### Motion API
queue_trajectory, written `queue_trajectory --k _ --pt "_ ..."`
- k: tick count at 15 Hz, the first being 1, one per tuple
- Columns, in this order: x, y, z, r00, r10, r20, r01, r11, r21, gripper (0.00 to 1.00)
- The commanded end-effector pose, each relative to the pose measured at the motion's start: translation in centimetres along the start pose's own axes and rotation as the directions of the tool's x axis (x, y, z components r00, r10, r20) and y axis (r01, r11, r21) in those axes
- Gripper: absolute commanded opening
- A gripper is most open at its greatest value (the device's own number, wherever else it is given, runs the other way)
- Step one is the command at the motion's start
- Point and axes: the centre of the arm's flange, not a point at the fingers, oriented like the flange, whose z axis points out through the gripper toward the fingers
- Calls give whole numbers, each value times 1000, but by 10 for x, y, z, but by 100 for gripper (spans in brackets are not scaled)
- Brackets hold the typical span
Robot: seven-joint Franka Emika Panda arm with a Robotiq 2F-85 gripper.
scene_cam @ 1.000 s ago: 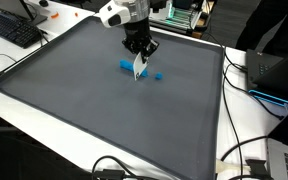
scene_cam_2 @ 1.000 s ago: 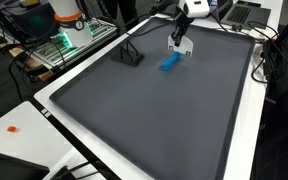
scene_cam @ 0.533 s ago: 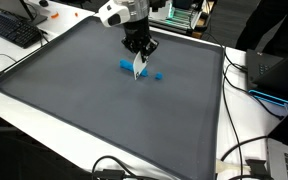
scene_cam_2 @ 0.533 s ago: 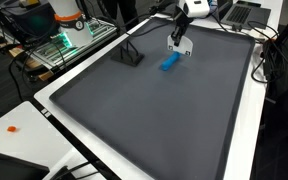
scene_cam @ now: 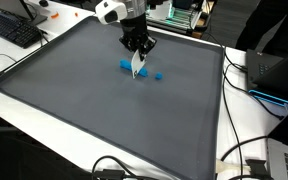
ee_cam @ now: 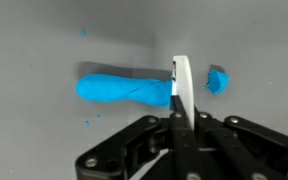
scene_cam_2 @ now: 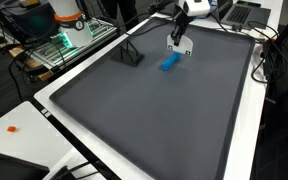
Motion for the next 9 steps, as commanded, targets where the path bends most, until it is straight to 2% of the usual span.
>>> queue_trajectory --k 1,9 --pt "-5 9 -2 1000 -9 23 9 1000 1 1" --pt "-4 8 20 999 -24 45 24 1000 5 1"
